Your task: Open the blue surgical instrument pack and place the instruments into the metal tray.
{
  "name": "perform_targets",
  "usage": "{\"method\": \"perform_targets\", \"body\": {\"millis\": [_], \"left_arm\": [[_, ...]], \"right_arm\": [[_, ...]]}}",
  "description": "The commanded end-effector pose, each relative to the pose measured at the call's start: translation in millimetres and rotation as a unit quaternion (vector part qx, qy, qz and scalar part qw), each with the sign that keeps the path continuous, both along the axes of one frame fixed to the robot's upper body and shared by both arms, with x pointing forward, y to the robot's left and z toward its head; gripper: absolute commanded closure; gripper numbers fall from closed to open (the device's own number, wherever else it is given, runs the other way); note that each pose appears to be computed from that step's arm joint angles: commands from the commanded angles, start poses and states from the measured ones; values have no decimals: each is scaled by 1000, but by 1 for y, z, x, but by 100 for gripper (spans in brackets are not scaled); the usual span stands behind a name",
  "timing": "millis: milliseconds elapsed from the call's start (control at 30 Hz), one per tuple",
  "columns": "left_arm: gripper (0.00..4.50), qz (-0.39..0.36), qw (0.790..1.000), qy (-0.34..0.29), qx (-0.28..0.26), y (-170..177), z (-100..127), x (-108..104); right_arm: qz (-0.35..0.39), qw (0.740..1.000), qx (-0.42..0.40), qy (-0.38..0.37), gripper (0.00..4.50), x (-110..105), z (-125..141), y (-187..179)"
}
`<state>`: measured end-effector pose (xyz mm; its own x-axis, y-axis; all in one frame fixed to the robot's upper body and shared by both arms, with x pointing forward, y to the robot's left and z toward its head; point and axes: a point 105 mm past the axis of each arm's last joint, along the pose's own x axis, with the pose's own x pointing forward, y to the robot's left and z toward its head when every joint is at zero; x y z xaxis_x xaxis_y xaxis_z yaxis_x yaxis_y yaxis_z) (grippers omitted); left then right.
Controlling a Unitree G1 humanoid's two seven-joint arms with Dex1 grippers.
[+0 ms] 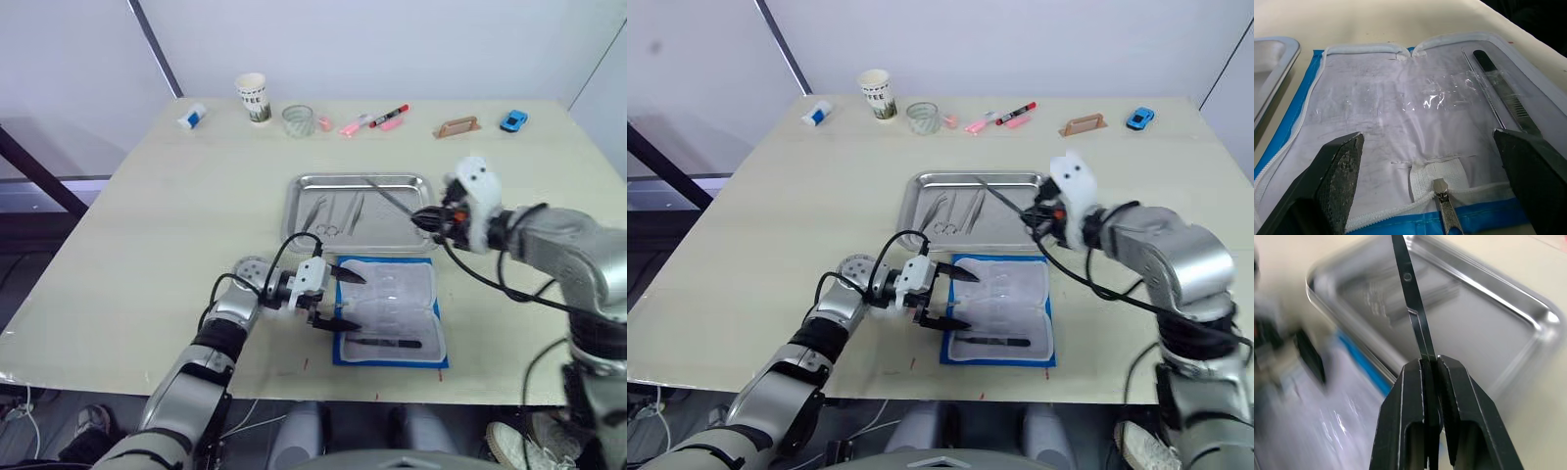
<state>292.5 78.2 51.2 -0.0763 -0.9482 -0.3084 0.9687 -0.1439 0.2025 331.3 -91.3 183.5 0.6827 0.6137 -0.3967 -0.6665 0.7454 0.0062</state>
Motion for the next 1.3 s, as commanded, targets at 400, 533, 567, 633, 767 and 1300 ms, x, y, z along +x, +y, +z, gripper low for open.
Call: {"method": "perform_targets", "body": {"millis": [400, 533, 567, 633, 767, 1300], "left_arm": [[0, 20, 997, 70, 40, 9, -38, -17], [0, 20, 996, 71, 40, 9, -37, -17], [0, 20, 996, 72, 40, 9, -37, -17], [0, 20, 996, 72, 40, 8, -37, -18], [0, 20, 996, 72, 40, 8, -38, -19], [0, 20, 996, 73, 40, 8, -37, -20]], "right_arm": [[-212, 974, 74, 28, 442, 55, -21, 30], [-223, 971, 75, 39, 442, 59, -32, 40], [-225, 971, 75, 42, 442, 60, -35, 42], [-228, 970, 77, 46, 442, 61, -38, 46], [-238, 966, 75, 61, 442, 63, -48, 55], [-246, 961, 91, 83, 442, 67, -59, 73]]}}
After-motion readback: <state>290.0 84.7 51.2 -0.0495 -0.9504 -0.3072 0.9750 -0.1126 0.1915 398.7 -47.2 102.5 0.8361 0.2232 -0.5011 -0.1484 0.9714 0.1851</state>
